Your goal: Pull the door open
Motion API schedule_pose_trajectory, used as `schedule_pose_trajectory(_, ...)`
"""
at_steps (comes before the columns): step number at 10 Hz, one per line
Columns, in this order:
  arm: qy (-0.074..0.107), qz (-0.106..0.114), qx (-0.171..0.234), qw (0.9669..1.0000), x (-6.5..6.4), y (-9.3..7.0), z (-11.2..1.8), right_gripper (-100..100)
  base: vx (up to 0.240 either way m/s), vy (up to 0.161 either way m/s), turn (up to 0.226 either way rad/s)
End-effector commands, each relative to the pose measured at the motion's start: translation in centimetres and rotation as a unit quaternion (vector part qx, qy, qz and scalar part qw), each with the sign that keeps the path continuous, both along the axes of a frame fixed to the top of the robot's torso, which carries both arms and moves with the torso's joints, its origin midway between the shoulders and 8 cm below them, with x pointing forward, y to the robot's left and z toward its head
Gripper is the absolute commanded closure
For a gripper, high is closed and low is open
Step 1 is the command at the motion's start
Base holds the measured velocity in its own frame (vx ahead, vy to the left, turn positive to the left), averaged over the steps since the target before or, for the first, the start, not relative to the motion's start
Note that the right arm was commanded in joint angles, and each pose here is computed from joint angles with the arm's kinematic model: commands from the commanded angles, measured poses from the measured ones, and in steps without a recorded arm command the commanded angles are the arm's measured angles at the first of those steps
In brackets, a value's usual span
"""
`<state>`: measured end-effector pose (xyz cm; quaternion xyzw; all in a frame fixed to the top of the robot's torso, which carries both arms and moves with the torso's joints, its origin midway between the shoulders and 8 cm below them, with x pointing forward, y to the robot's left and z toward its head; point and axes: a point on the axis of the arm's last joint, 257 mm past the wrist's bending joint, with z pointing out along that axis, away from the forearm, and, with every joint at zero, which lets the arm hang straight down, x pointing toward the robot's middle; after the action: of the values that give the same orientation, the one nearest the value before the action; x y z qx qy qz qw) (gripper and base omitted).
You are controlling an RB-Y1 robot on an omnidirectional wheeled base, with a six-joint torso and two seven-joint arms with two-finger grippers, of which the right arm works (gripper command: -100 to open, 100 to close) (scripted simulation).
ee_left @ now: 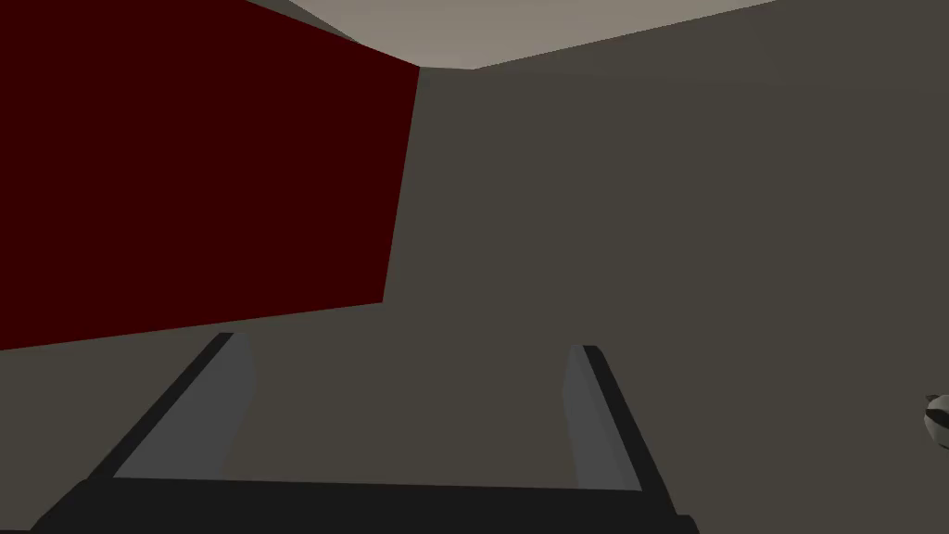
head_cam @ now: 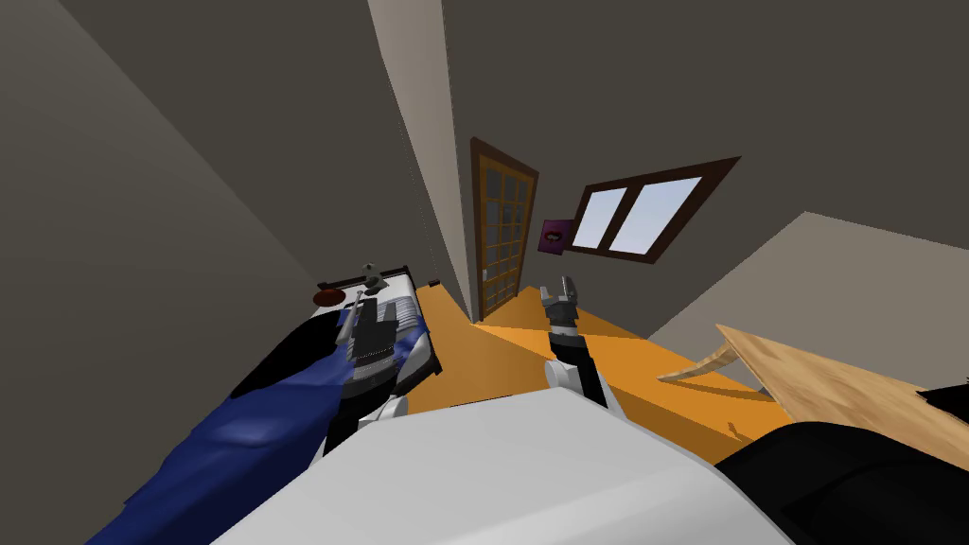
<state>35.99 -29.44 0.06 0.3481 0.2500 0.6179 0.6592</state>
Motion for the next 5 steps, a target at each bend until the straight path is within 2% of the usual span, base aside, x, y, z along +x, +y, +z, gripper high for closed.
schedule_pose_trajectory(1, 0.006, -0.004, -0.013, 0.9999, 0.3, 0.1, -0.5, -100, -0.068, -0.103, 0.044)
schedule_pose_trajectory(4, 0.022, -0.015, -0.046, 0.9986, 1.0, 0.3, -1.9, -100, -0.089, -0.199, 0.063)
schedule_pose_trajectory(5, 0.028, -0.019, -0.059, 0.9977, 1.2, 0.4, -2.5, -100, -0.020, -0.183, 0.053)
